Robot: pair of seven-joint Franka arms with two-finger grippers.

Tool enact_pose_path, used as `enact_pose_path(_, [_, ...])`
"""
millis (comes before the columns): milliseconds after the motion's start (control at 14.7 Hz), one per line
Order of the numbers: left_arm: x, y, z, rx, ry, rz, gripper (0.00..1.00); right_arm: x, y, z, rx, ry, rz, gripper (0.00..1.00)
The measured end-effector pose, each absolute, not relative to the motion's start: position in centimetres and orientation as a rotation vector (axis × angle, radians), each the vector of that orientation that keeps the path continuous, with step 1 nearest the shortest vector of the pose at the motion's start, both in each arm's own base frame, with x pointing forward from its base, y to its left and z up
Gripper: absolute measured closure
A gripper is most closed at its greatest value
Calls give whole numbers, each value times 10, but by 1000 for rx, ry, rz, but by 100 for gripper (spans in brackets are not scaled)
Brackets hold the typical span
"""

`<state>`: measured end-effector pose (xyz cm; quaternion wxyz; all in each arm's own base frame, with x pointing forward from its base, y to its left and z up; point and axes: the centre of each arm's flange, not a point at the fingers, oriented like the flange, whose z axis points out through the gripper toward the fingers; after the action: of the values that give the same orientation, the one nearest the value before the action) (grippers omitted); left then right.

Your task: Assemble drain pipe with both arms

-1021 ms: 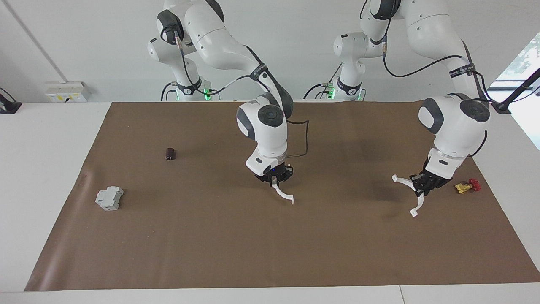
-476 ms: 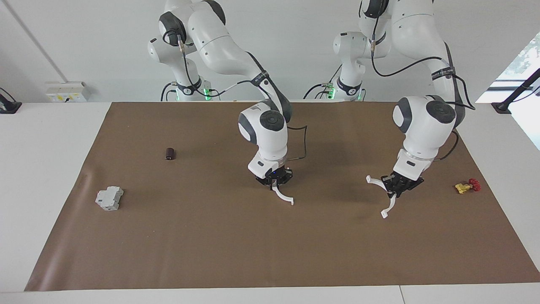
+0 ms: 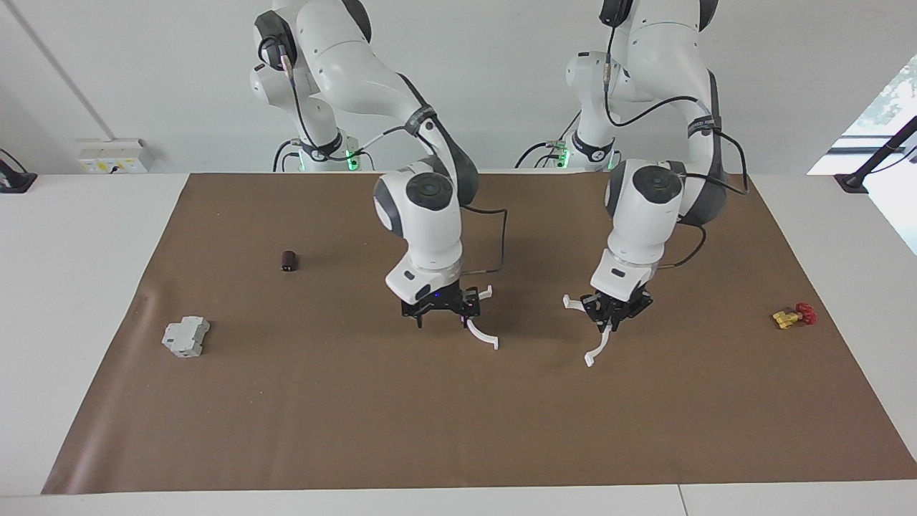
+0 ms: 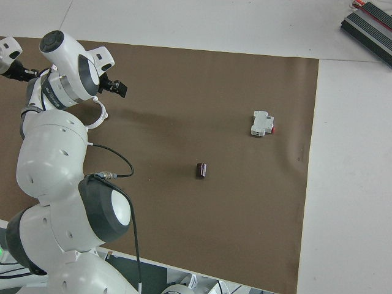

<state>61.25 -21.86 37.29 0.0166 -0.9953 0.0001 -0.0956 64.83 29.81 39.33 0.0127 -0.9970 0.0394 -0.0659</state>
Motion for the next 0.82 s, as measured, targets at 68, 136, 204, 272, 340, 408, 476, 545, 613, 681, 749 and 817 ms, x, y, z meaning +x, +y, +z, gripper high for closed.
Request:
enact_pose_path(68, [607, -234, 365, -3082, -1, -290, 79, 653, 265, 415, -3125, 125, -174, 0])
enact_pose_path(136, [602, -249, 357, -3077, 1, -278, 79, 657, 229, 436, -3141, 118, -141, 0])
enact_pose_path(204, [596, -264, 349, -3076, 4, -264, 79, 658, 192, 457, -3153, 119, -108, 0])
enact_pose_path(272, [590, -276, 343, -3075, 6, -254, 79, 657, 158, 474, -3161, 134, -79, 0])
enact_pose_path(340, [586, -286, 338, -3074, 11, -247, 79, 654, 126, 490, -3165, 153, -57, 0])
enact_pose_path(408, [582, -293, 335, -3071, 24, -245, 79, 650, 98, 505, -3167, 165, -35, 0])
enact_pose_path(476, [578, -301, 333, -3064, 40, -245, 79, 644, 74, 518, -3170, 166, -7, 0])
enact_pose_path(545, [575, -307, 330, -3055, 55, -247, 79, 637, 56, 530, -3171, 161, 21, 0])
enact_pose_path(613, [572, -312, 327, -3048, 69, -247, 79, 629, 42, 542, -3172, 155, 43, 0])
enact_pose_path(681, [570, -317, 325, -3042, 88, -248, 79, 621, 29, 555, -3170, 154, 53, 0])
enact_pose_path(749, [567, -321, 322, -3034, 106, -248, 79, 613, 18, 568, -3169, 151, 55, 0])
enact_pose_path(817, [565, -324, 320, -3029, 121, -246, 79, 604, 7, 581, -3168, 142, 60, 0])
